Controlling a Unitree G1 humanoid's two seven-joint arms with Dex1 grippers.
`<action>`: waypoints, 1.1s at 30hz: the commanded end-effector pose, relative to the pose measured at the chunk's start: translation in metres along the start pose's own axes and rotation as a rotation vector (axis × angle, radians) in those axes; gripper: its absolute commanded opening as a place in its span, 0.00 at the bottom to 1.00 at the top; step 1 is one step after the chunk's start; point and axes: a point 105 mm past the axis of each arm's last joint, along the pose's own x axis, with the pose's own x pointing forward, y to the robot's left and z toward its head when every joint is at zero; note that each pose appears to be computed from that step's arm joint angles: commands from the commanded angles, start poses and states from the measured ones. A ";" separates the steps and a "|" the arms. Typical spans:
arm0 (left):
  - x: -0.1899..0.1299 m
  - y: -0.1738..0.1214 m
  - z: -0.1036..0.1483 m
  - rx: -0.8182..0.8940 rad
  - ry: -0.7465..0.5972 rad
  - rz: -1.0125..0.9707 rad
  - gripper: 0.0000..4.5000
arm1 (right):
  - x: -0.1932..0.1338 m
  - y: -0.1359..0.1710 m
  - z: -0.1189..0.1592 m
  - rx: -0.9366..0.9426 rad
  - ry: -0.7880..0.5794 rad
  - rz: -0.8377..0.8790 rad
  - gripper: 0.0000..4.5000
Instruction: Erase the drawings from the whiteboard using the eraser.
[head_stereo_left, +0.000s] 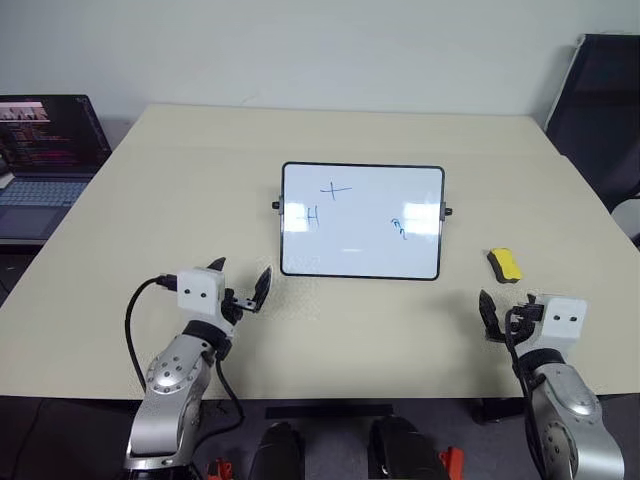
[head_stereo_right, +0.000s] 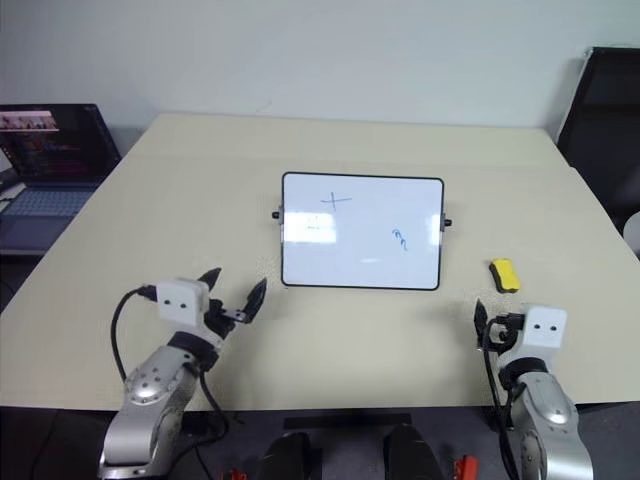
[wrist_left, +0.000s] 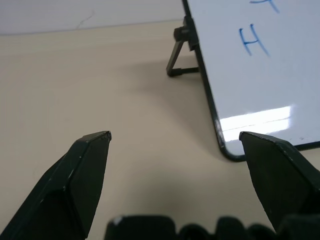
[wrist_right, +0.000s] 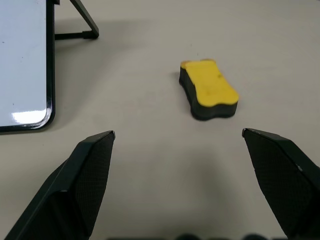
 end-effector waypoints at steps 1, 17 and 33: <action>0.001 0.007 0.007 0.031 -0.024 0.047 1.00 | -0.001 -0.002 0.015 -0.003 -0.027 -0.006 0.99; 0.037 0.025 0.069 0.032 -0.182 -0.086 1.00 | 0.008 0.027 0.051 0.015 -0.138 0.103 0.99; 0.040 -0.132 0.146 0.204 -0.197 -1.260 1.00 | 0.039 -0.016 0.082 -0.084 0.009 0.021 0.99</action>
